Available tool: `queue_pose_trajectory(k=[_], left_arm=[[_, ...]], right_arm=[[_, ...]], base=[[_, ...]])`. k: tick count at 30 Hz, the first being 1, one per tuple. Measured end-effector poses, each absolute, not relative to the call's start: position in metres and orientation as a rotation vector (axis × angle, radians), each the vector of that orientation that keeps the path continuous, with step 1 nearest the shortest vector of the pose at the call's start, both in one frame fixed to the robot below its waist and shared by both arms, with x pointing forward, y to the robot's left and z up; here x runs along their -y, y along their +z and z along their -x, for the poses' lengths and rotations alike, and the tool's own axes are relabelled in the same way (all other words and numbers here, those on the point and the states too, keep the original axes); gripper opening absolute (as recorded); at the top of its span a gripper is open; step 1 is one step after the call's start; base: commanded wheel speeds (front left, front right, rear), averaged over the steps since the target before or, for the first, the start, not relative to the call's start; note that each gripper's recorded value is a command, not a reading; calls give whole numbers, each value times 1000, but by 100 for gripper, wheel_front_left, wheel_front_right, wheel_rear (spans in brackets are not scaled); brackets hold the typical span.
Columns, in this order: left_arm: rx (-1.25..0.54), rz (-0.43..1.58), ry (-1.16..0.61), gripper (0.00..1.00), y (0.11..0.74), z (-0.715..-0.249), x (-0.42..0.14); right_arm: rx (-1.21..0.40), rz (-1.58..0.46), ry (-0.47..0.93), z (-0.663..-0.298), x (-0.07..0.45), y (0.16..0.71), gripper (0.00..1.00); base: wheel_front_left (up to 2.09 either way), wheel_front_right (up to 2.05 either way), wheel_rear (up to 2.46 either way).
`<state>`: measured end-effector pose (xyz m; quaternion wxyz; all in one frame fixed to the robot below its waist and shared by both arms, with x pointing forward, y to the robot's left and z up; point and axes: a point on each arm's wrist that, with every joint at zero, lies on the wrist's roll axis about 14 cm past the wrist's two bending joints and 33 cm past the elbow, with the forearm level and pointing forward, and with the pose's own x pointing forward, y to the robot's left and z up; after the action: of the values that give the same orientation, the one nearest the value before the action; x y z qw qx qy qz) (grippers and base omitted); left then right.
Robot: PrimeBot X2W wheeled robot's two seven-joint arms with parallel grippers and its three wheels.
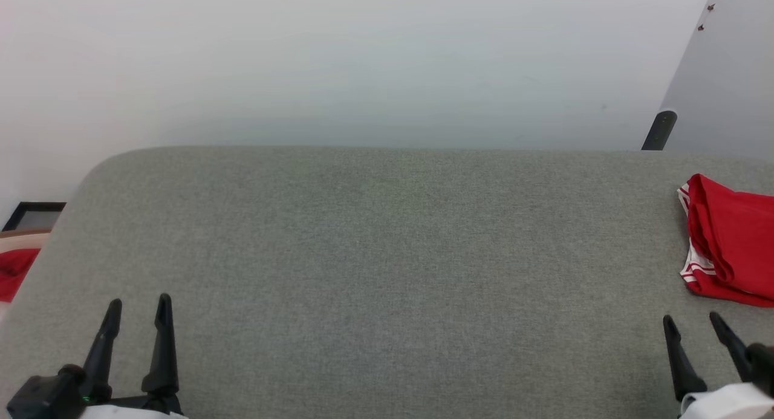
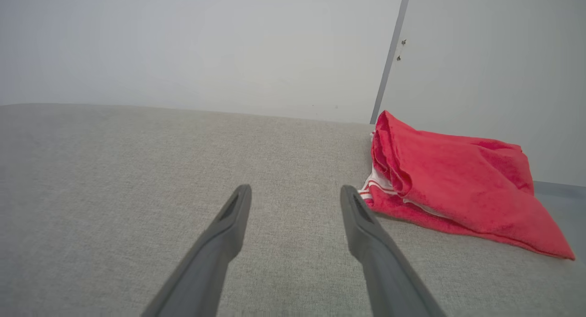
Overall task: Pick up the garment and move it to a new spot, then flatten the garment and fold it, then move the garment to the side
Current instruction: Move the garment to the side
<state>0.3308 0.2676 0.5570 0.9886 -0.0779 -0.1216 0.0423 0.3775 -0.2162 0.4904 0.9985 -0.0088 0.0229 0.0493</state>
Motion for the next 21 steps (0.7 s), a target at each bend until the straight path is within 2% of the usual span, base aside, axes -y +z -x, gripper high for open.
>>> queue_pose_trajectory(k=[8,21], left_arm=[[246,153,82,100,558,-332,-266],[198,133,47,100,544,-336,-256]], right_arm=[[-69,-11,66,-359,216,483,100],[-69,-9,54,-353,218,483,100]], base=[[0,0,0],[0,0,0]])
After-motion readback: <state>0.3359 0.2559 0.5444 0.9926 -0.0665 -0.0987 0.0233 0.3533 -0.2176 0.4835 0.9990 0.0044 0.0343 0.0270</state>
